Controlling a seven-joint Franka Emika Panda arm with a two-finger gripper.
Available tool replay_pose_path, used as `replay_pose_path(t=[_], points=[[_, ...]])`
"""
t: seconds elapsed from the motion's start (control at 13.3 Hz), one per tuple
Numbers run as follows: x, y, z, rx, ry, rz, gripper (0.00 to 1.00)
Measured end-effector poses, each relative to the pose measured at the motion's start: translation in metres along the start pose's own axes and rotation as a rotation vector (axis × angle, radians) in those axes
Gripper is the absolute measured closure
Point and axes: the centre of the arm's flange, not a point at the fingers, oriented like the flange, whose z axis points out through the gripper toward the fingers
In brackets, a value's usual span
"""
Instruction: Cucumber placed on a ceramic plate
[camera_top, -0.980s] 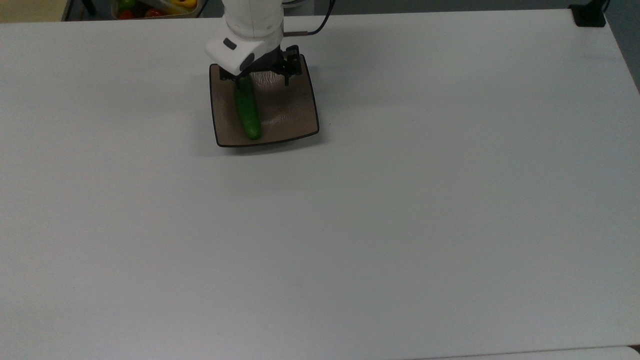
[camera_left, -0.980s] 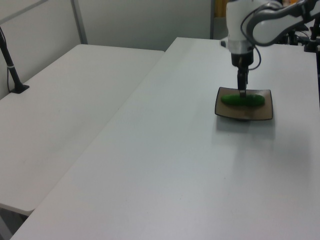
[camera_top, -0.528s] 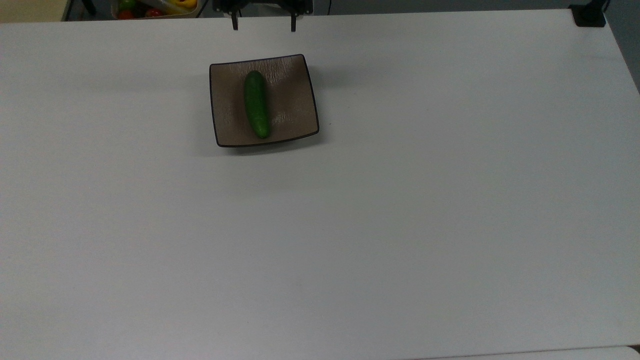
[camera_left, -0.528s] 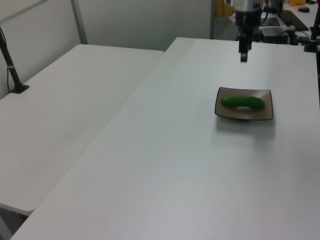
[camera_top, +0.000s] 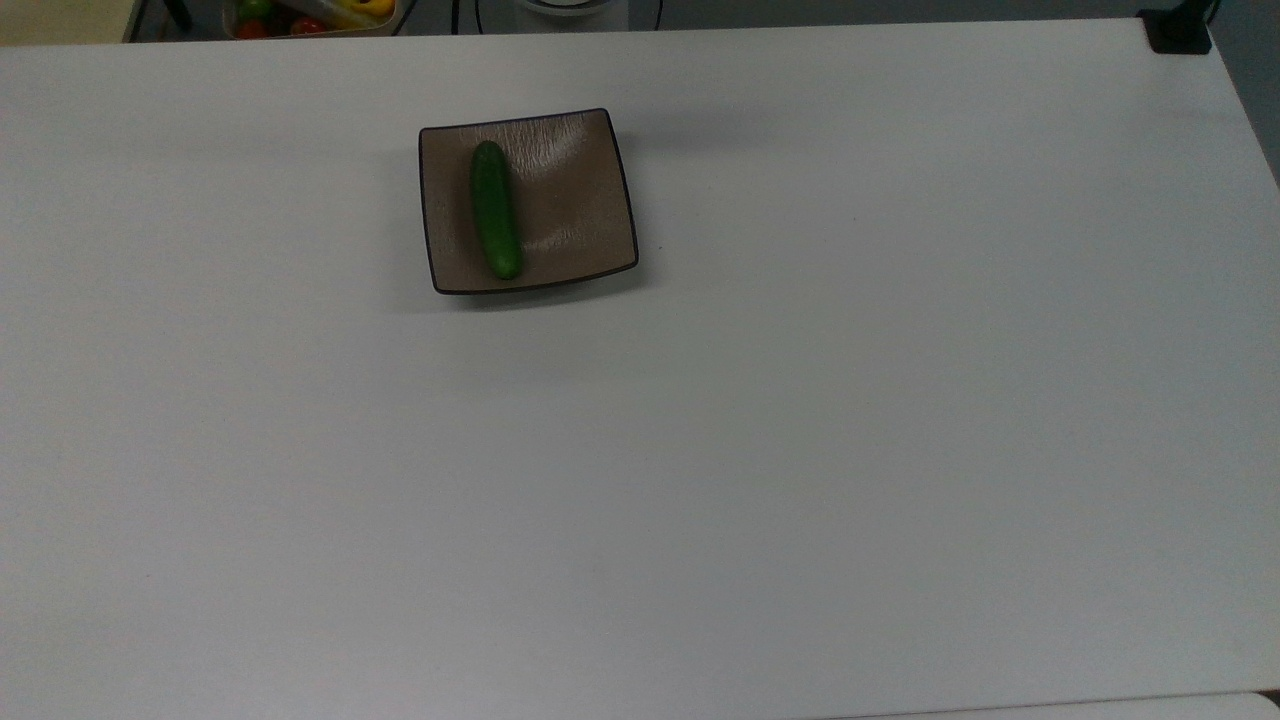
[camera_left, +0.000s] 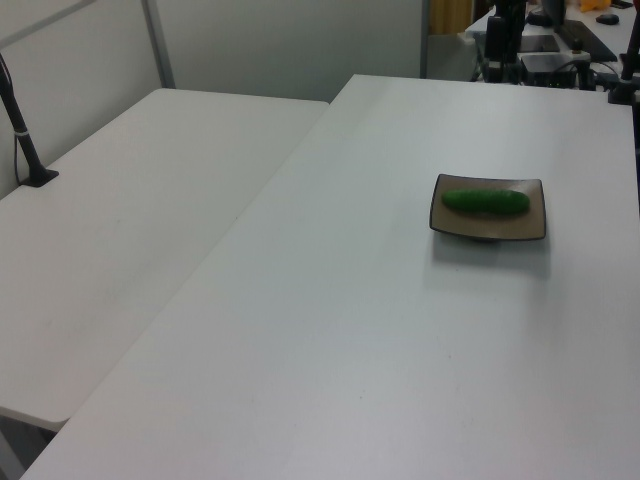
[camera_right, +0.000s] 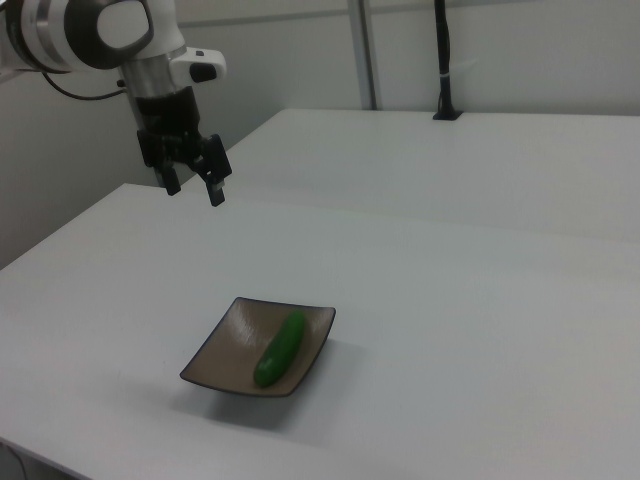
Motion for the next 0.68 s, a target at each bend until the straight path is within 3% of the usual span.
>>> replay_pose_path(t=[0.23, 0.68], points=[[0.011, 0.001, -0.004, 0.053, 0.073, -0.016, 0.00], [0.021, 0.016, -0.002, 0.063, 0.118, -0.106, 0.00]])
